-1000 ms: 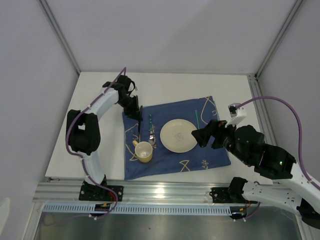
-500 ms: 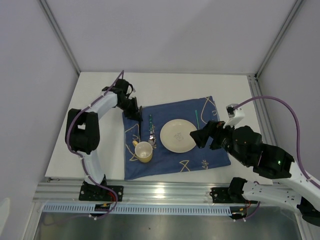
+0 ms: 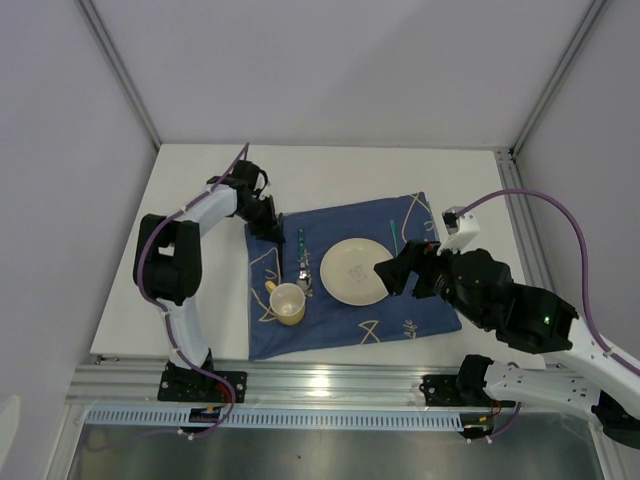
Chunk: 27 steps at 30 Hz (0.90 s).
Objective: Set the dinner table for one person
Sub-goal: Place the knife on the napkin.
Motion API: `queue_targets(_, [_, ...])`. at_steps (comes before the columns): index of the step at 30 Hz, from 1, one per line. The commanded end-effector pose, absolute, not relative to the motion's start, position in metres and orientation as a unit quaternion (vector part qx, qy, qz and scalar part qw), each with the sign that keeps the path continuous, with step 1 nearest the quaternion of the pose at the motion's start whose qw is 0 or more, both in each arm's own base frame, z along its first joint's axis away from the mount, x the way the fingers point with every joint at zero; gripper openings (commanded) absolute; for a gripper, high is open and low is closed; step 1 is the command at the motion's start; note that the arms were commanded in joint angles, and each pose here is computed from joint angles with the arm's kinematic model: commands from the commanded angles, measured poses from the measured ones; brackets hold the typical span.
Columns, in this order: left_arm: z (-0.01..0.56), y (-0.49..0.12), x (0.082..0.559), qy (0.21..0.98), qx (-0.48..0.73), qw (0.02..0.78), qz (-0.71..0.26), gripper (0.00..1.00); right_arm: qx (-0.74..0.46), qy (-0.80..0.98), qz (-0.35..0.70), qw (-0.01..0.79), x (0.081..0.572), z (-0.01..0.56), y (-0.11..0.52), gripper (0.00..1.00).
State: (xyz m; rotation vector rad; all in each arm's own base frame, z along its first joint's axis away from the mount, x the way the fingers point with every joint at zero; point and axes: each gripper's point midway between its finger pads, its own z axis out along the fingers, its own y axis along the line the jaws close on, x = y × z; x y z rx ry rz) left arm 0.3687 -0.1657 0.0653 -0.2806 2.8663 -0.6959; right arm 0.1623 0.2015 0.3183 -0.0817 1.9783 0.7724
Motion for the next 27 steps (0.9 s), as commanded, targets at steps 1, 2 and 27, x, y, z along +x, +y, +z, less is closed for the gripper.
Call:
queue_targets(1, [0.061,-0.165,0.369,0.962,-0.106,0.091,-0.236,0.0,-0.027,0.799,0.326,0.505,0.166,0.331,0.203,0.88])
queue_targets(2, [0.061,-0.165,0.369,0.962,-0.106,0.092,-0.235,0.01,-0.028,0.8,0.323,0.505,0.167,0.33,0.203,0.88])
queue_targets(27, [0.055,-0.156,0.352,0.969,-0.108,0.1,-0.199,0.58,-0.036,0.795,0.327,0.511,0.166,0.334,0.206,0.89])
